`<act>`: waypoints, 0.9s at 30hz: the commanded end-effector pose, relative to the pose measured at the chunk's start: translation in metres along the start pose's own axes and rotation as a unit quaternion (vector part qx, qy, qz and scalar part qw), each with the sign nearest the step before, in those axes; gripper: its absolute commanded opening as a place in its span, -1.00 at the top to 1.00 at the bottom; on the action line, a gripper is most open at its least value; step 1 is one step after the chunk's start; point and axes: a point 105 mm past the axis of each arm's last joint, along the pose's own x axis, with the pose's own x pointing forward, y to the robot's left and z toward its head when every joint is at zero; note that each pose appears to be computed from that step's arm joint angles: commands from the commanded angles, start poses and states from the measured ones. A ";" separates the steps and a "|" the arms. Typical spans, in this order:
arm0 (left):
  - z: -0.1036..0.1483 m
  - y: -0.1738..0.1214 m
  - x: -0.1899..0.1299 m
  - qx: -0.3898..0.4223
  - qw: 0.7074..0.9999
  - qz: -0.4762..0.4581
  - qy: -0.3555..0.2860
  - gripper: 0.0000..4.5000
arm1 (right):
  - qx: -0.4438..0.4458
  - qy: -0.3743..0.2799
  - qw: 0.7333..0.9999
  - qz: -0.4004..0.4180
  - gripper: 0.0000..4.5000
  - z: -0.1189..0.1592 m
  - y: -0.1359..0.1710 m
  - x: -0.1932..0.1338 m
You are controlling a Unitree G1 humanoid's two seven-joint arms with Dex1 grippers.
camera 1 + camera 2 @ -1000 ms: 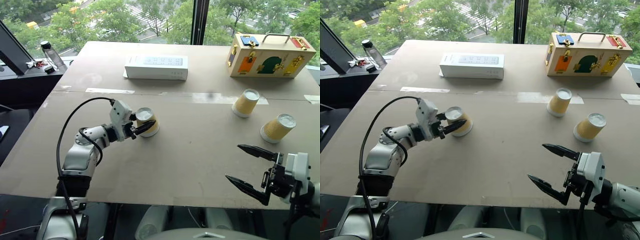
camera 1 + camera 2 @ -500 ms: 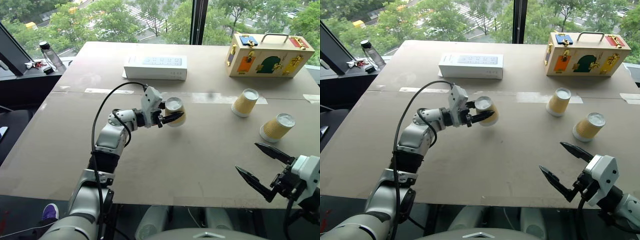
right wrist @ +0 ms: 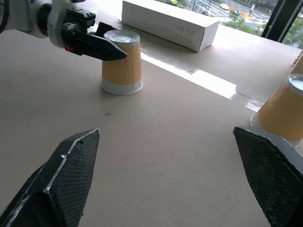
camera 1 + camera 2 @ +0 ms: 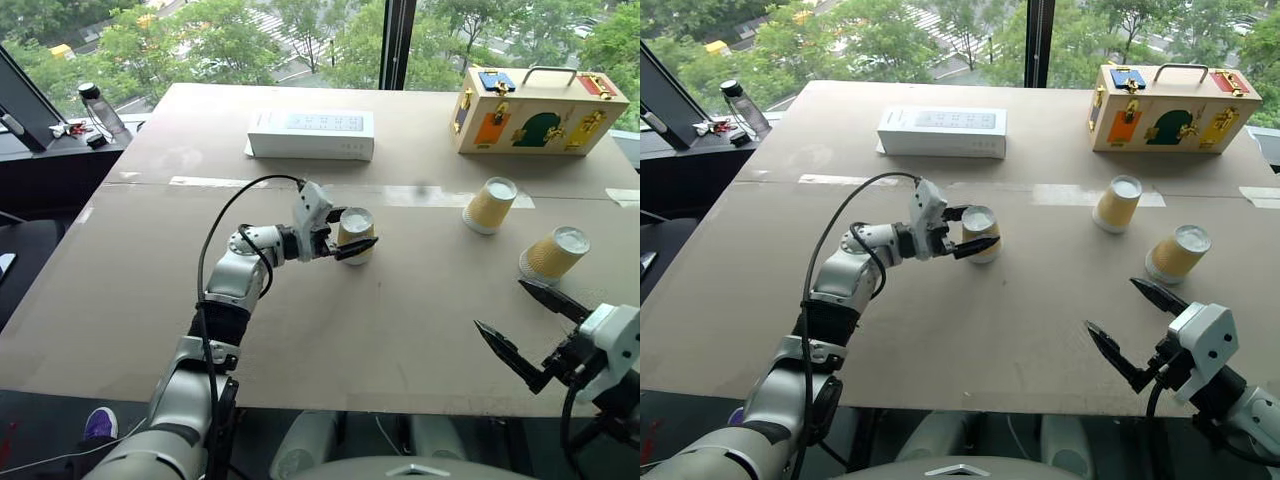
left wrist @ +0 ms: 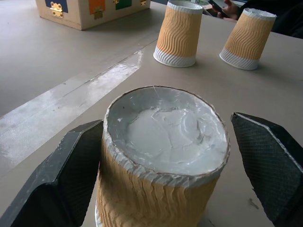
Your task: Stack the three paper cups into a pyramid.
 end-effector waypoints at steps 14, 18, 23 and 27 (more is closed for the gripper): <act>0.048 -0.081 -0.097 0.007 0.993 -0.101 -0.058 -0.95 | -0.003 0.090 0.945 -0.315 -1.00 -0.022 -0.143 0.022; 0.056 -0.097 -0.098 -0.004 0.988 -0.143 -0.054 -0.95 | 0.024 0.108 0.936 -0.334 -1.00 -0.031 -0.152 0.026; 0.061 -0.111 -0.098 -0.011 0.985 -0.164 -0.049 -0.95 | 0.054 0.120 0.933 -0.334 -1.00 -0.038 -0.153 0.030; 0.062 -0.112 -0.096 -0.014 0.985 -0.163 -0.052 -1.00 | 0.064 0.121 0.934 -0.331 -0.77 -0.040 -0.153 0.030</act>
